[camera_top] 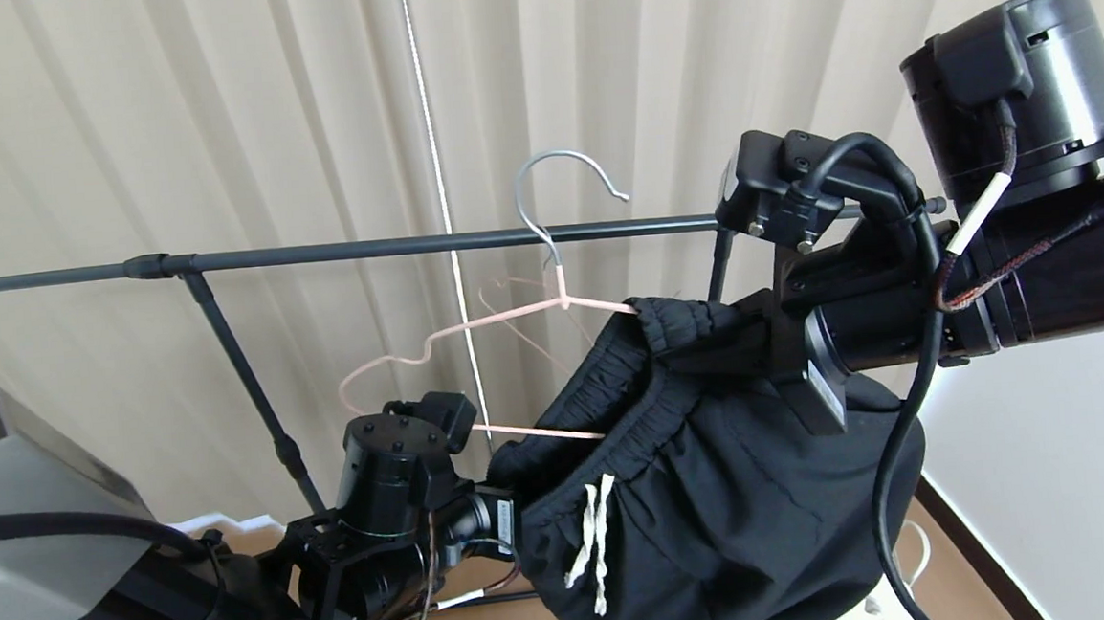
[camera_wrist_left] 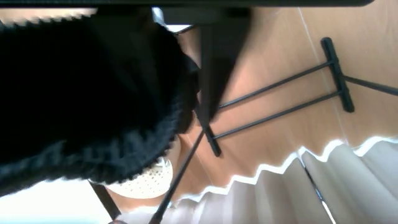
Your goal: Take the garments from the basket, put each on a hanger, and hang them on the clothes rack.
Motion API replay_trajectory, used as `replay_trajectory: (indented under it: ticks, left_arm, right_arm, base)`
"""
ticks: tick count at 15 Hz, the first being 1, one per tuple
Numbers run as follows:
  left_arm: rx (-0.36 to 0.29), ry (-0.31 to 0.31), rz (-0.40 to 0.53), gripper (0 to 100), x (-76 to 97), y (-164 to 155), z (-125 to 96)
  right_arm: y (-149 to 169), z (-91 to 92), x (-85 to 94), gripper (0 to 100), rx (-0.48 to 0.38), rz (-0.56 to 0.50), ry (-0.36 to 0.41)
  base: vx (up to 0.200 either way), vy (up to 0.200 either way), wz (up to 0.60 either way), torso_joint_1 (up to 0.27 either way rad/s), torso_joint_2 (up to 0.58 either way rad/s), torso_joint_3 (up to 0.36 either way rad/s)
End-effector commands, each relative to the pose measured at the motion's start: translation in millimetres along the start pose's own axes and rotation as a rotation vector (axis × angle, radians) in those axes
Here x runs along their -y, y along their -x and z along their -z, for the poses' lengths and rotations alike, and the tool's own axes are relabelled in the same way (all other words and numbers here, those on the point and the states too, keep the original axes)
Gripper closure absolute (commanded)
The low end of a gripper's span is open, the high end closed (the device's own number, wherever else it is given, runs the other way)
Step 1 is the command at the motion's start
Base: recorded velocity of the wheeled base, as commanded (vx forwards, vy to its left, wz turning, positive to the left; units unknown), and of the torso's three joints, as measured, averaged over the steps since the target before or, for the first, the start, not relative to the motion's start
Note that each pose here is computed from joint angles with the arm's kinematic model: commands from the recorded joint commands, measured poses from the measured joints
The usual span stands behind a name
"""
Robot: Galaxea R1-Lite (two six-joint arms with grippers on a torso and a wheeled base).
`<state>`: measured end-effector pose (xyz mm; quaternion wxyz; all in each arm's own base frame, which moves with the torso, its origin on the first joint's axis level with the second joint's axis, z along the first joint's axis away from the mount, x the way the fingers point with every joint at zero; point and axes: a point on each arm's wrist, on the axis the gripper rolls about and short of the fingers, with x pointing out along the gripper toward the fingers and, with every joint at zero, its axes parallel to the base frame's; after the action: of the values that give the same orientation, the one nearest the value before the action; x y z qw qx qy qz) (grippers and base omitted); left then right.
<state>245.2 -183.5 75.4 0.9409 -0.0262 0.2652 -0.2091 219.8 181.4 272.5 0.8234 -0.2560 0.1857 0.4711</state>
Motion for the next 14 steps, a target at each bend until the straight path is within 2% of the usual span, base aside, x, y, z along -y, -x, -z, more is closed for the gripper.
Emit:
replay_trajectory:
  ticks: [1,3,7,9,11,14]
  left_arm:
    - [0.036,0.008,-0.011,100,-3.3,12,-6]
    - [0.045,0.016,-0.024,100,-7.9,15,-8]
    - [0.064,0.000,-0.015,100,-5.5,17,-13]
    - [0.067,-0.029,-0.015,100,-5.1,17,-14]
    - [0.070,-0.039,-0.019,100,-5.9,15,-16]
    - [0.069,-0.033,-0.030,100,-9.6,14,-16]
  right_arm:
    - [4,10.3,4.2,100,-0.022,0.014,-0.025]
    - [6,26.4,8.3,100,-0.050,0.034,-0.057]
    - [4,79.7,11.2,100,0.005,0.075,-0.112]
    - [-3,96.4,5.7,100,0.034,0.080,-0.141]
    - [-7,107.4,0.8,100,0.067,0.062,-0.154]
    - [-3,112.6,4.1,100,0.081,0.090,-0.158]
  base:
    - [0.000,0.000,0.00,0.000,0.00,0.000]
    - [0.000,0.000,0.00,0.000,0.00,0.000]
    - [0.000,0.000,0.00,0.000,0.00,0.000]
    - [0.000,0.000,0.00,0.000,0.00,0.000]
    - [0.000,0.000,0.00,0.000,0.00,0.000]
    - [0.000,0.000,0.00,0.000,0.00,0.000]
